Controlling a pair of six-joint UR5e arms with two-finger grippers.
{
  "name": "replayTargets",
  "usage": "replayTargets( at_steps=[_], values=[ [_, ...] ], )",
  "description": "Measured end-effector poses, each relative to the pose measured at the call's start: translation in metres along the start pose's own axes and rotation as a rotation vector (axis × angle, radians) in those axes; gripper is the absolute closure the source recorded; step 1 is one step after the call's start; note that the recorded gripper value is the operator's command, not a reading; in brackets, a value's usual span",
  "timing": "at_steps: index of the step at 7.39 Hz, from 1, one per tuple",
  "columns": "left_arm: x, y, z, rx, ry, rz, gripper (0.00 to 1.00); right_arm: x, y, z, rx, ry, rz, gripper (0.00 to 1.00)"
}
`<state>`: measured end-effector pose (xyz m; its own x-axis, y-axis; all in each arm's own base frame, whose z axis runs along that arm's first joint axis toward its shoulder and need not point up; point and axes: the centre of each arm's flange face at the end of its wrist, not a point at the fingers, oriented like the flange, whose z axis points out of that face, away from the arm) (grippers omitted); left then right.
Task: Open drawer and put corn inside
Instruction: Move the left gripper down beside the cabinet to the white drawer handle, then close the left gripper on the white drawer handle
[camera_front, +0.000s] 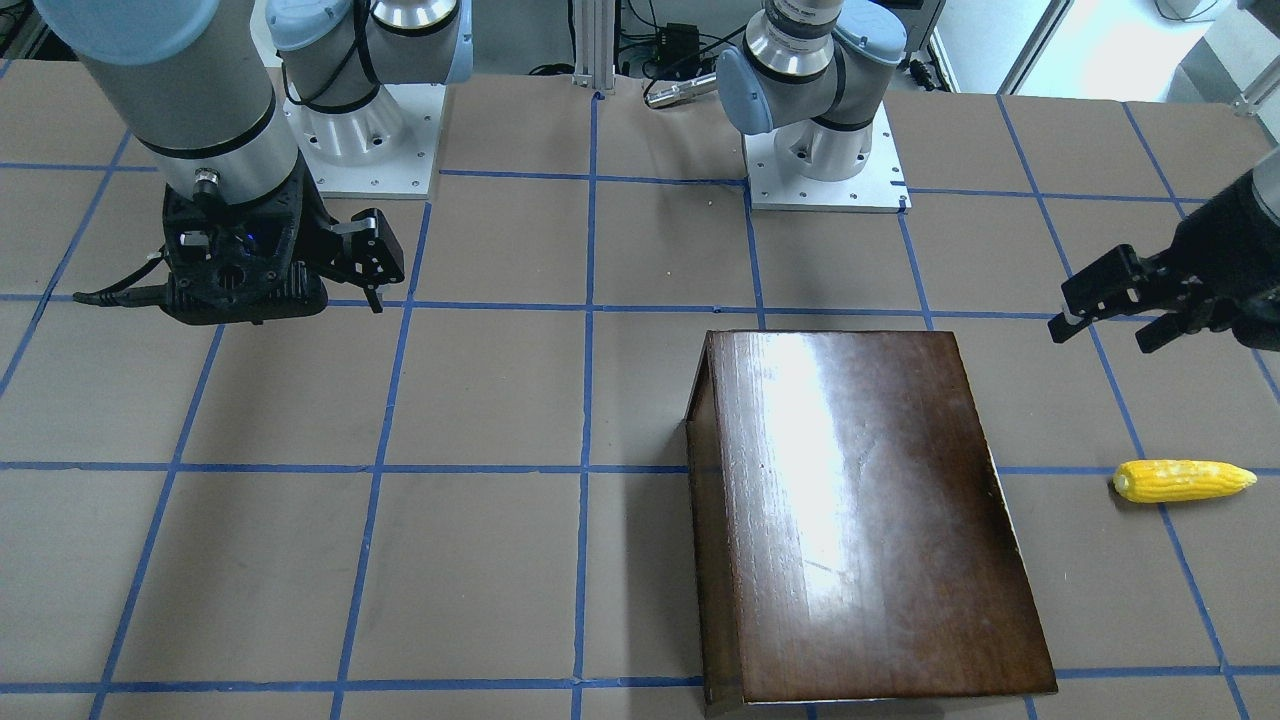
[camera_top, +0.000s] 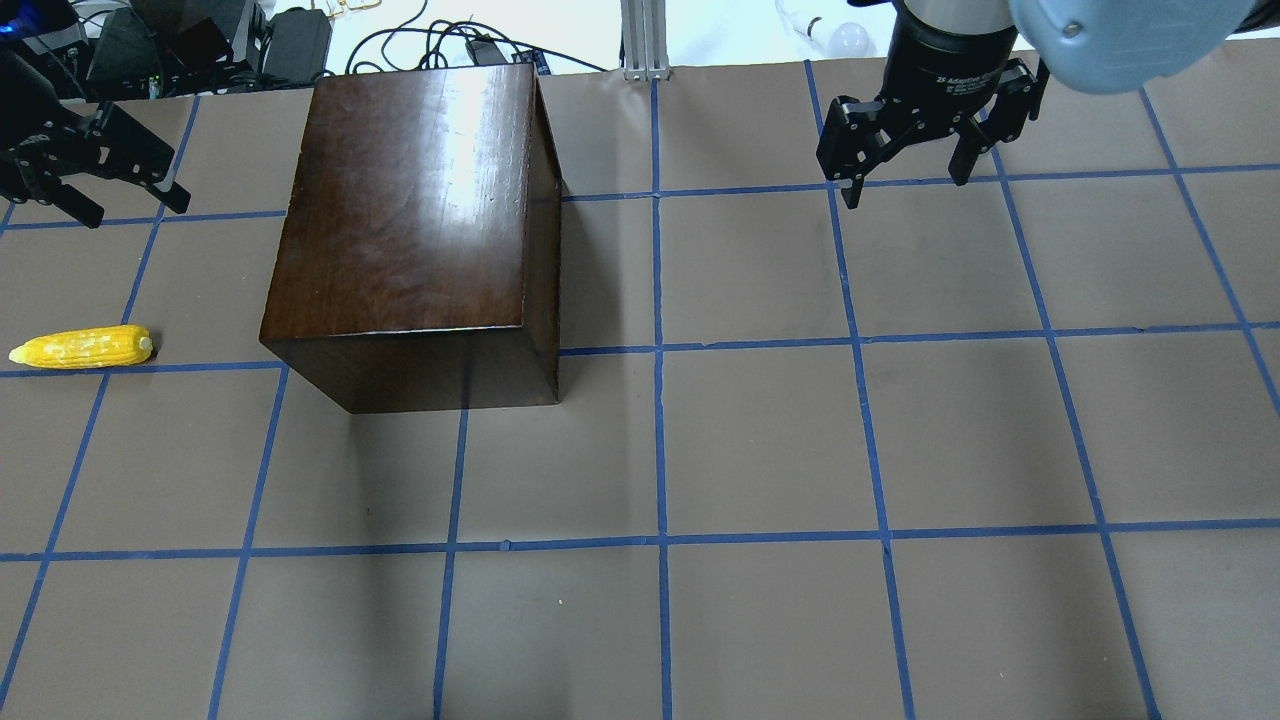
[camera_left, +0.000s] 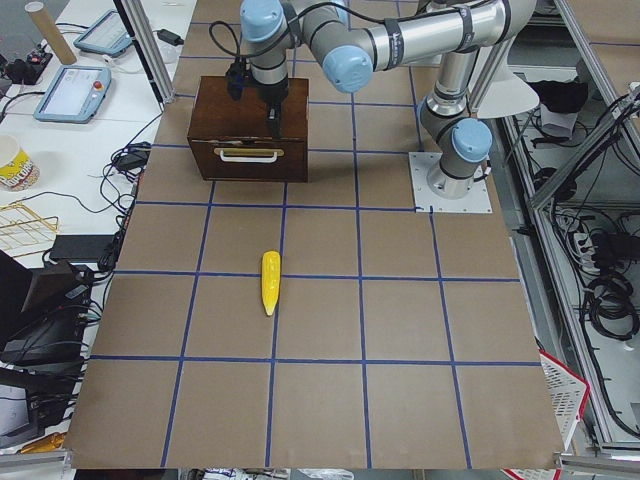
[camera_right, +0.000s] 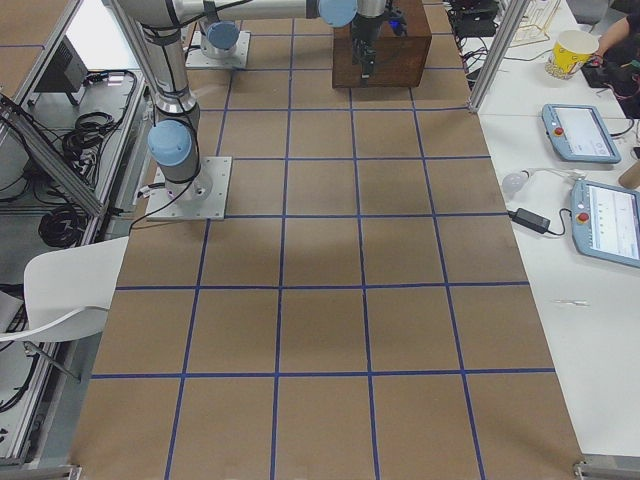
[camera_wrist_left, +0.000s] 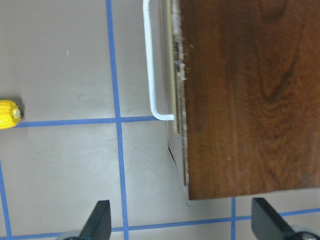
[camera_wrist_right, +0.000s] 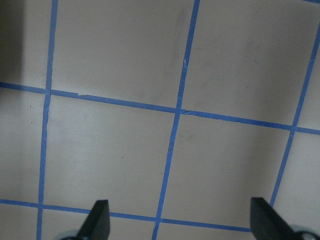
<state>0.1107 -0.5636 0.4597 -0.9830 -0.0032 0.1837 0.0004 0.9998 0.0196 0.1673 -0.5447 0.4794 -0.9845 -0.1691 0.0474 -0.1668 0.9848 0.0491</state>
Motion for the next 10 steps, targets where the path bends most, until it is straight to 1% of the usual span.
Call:
replayTargets(
  at_steps=[1, 3, 5, 8, 10],
  values=[
    [-0.025, -0.013, 0.020, -0.006, 0.042, 0.000, 0.00, 0.000, 0.000, 0.000, 0.000, 0.000, 0.000, 0.00],
    [-0.055, -0.042, 0.066, 0.002, 0.128, -0.004, 0.00, 0.000, 0.000, 0.000, 0.000, 0.000, 0.001, 0.00],
    [-0.070, -0.063, 0.109, -0.005, 0.187, -0.017, 0.00, 0.000, 0.000, 0.000, 0.000, 0.000, 0.001, 0.00],
    [-0.076, -0.077, 0.146, -0.021, 0.253, -0.031, 0.00, 0.000, 0.000, 0.000, 0.000, 0.000, 0.000, 0.00],
    [-0.071, -0.081, 0.155, -0.024, 0.271, -0.016, 0.00, 0.000, 0.000, 0.000, 0.000, 0.000, 0.000, 0.00]
  ],
)
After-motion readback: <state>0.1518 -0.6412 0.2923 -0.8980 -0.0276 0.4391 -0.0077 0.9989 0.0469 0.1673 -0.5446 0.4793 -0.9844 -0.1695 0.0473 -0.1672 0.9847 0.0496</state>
